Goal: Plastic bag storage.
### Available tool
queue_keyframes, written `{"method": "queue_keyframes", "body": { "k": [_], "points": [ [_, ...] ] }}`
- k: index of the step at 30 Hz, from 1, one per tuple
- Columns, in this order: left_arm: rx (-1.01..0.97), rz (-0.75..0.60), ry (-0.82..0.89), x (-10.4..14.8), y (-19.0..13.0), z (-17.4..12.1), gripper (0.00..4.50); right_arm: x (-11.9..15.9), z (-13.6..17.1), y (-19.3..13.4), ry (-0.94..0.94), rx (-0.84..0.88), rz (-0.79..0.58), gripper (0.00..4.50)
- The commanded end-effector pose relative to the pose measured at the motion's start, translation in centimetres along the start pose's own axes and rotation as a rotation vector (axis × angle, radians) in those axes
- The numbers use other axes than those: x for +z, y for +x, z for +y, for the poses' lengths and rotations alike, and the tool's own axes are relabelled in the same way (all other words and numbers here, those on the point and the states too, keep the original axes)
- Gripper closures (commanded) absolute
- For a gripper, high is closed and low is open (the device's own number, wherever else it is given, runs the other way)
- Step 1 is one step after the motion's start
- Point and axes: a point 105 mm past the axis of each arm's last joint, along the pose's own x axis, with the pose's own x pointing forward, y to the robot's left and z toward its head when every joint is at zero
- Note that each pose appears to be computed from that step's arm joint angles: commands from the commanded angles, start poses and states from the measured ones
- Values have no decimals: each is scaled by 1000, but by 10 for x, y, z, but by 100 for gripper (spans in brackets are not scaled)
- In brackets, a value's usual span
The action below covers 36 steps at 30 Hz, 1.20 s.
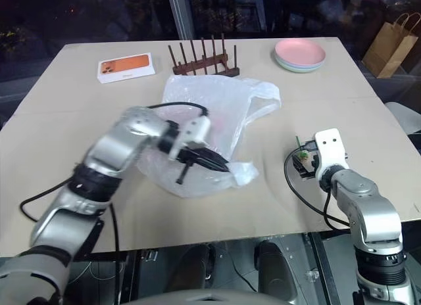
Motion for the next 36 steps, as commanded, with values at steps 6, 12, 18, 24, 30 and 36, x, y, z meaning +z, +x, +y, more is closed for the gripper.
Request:
{"method": "queue_keyframes", "body": {
  "k": [6, 12, 18, 24, 30, 36],
  "points": [
    [250, -167, 182, 52, -45, -11, 446, 9, -6, 12, 42, 38, -16, 0],
    [347, -154, 216, 56, -49, -15, 450, -6, -10, 20, 46, 68, 44, 233],
    [375, -167, 201, 54, -51, -19, 450, 9, 0, 14, -9, 151, -37, 377],
    [379, -154, 188, 48, -50, -22, 450, 52, 39, 0, -54, 384, -187, 377],
    [398, -154, 180, 47, -50, -18, 450, 59, 19, 7, -62, 294, -167, 377],
    [425, -165, 172, 48, -51, -18, 450, 52, -46, -5, 98, 1, -149, 377]
  ]
}}
